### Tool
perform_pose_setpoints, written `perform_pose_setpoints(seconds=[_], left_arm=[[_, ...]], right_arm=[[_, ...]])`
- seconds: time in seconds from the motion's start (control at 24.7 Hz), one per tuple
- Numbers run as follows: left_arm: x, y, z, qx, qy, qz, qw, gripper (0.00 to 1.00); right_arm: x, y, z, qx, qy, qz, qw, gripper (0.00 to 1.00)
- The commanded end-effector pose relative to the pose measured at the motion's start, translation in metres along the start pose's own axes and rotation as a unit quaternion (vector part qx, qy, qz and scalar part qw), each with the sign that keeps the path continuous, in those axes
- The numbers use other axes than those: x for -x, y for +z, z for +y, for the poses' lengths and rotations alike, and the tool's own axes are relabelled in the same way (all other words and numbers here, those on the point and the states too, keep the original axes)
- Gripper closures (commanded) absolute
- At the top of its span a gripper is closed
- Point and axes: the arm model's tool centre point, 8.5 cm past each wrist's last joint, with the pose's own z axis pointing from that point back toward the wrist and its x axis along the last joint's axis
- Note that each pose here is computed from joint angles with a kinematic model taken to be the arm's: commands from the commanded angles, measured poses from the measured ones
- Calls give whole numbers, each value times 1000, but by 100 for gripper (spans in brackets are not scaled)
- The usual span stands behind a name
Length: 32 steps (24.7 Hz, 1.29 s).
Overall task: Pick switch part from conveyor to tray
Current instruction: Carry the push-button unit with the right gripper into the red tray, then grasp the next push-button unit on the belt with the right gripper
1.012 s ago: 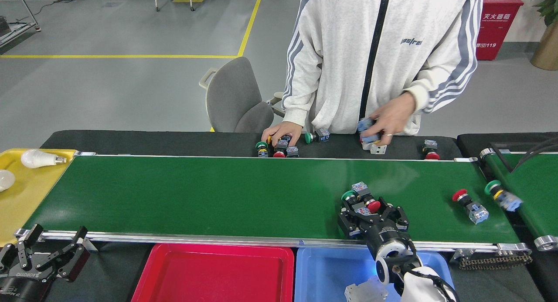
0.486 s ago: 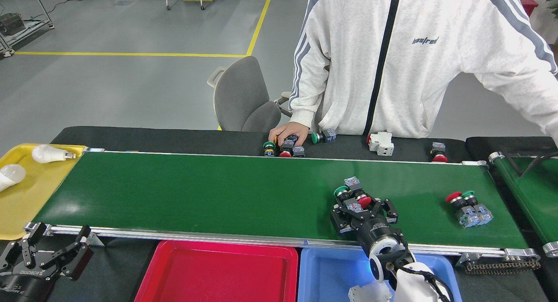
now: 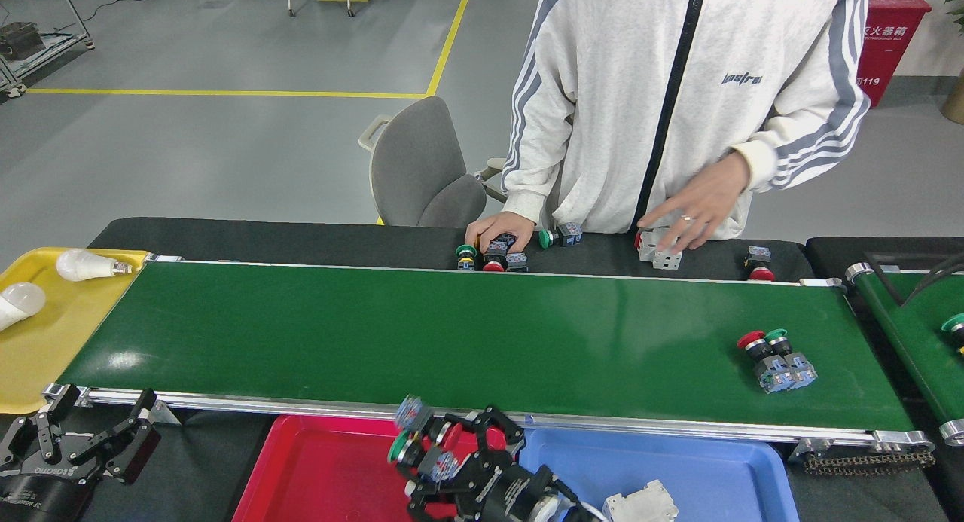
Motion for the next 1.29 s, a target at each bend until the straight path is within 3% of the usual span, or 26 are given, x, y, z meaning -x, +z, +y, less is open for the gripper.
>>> perform_pose_setpoints(seconds=[0.0,0.12,0.24,0.4,0.49,0.61,0.69,1.01,1.25], left_arm=[[8,-1,9,-10,-8,5,1000,0],[8,0,8,-9,-9,8,1000,0],[10,2,8,-9,-9,11,1000,0],[19,5,10,-12,-10,23,1000,0],[20,5,11,-11,-10,23,1000,0],[20,5,11,-12,-11,22,1000,0],[19,5,12,-12,-11,20,1000,0],[16,1,14,-16,-13,16,1000,0],[16,2,14,-16,-12,17,1000,0]], right_arm=[[9,1,-21,35,-3,13,999,0],[54,48,-21,66,-62,153,984,1],[96,119,0,76,-100,308,943,1],[119,205,38,93,-96,435,890,1],[121,221,48,80,-100,456,880,1],[129,221,50,70,-100,470,874,1],[144,212,42,59,-92,476,873,1],[190,142,28,4,-79,434,897,1],[186,126,29,-14,-79,413,907,1]])
